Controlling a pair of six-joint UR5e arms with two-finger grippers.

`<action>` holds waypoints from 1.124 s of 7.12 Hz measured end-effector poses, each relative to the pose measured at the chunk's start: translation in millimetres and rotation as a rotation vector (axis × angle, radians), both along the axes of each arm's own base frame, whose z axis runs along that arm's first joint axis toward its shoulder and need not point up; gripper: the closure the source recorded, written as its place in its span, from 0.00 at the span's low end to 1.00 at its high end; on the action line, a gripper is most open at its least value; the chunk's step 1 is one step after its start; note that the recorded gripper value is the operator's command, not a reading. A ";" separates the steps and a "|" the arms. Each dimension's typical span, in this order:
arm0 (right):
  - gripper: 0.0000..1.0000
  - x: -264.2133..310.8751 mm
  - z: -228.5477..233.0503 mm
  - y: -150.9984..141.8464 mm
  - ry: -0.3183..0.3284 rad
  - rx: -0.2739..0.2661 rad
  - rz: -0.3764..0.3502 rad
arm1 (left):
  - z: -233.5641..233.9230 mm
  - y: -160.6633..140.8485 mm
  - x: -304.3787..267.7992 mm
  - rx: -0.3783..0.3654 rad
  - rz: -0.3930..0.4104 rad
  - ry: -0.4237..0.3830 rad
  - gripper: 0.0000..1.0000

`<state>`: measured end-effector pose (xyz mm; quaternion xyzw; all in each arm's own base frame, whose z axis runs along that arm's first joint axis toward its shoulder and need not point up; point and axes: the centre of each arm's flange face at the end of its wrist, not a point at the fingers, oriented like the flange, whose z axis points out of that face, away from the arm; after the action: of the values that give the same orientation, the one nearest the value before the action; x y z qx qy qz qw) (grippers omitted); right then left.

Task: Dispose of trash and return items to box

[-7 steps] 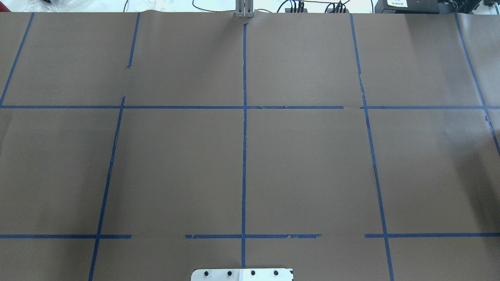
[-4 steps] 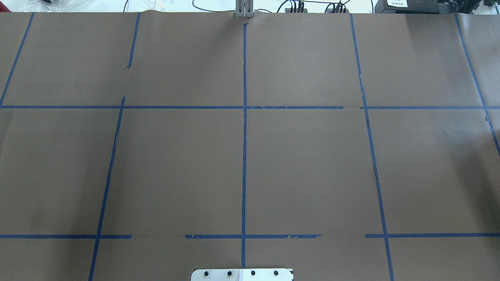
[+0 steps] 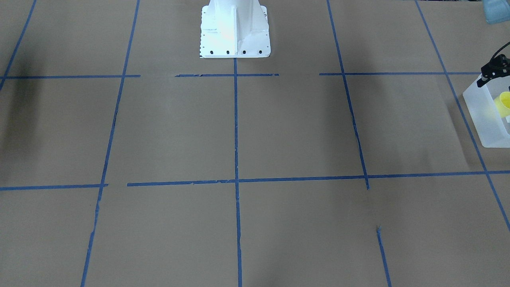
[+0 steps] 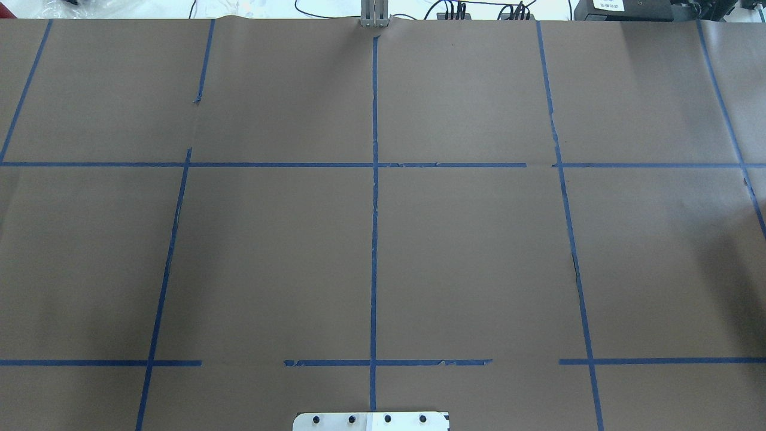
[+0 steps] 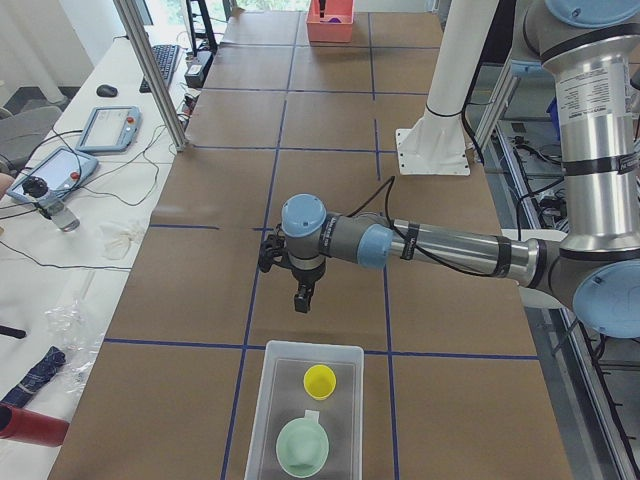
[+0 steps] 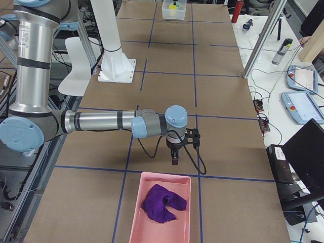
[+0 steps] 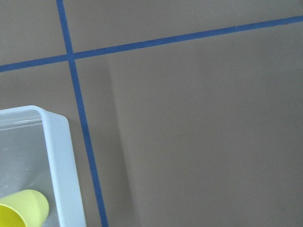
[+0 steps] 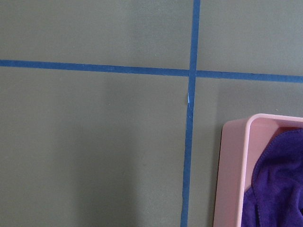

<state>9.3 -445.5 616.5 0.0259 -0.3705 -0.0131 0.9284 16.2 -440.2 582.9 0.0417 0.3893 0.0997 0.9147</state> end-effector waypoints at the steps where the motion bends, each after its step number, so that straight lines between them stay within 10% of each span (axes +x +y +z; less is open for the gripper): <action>1: 0.00 -0.2 0.6 0.0 0.000 -0.001 0.000 | 6.7 -18.5 -12.3 0.001 -0.013 -0.011 0.00; 8: 0.00 0.1 5.4 8.4 -0.007 -0.015 0.003 | -11.1 -41.1 -36.4 0.064 -0.020 -0.003 0.00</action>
<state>9.5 -437.1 621.9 0.0194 -0.3737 -0.0087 0.9273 -20.2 -481.4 571.7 0.0746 0.3839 0.1031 0.9145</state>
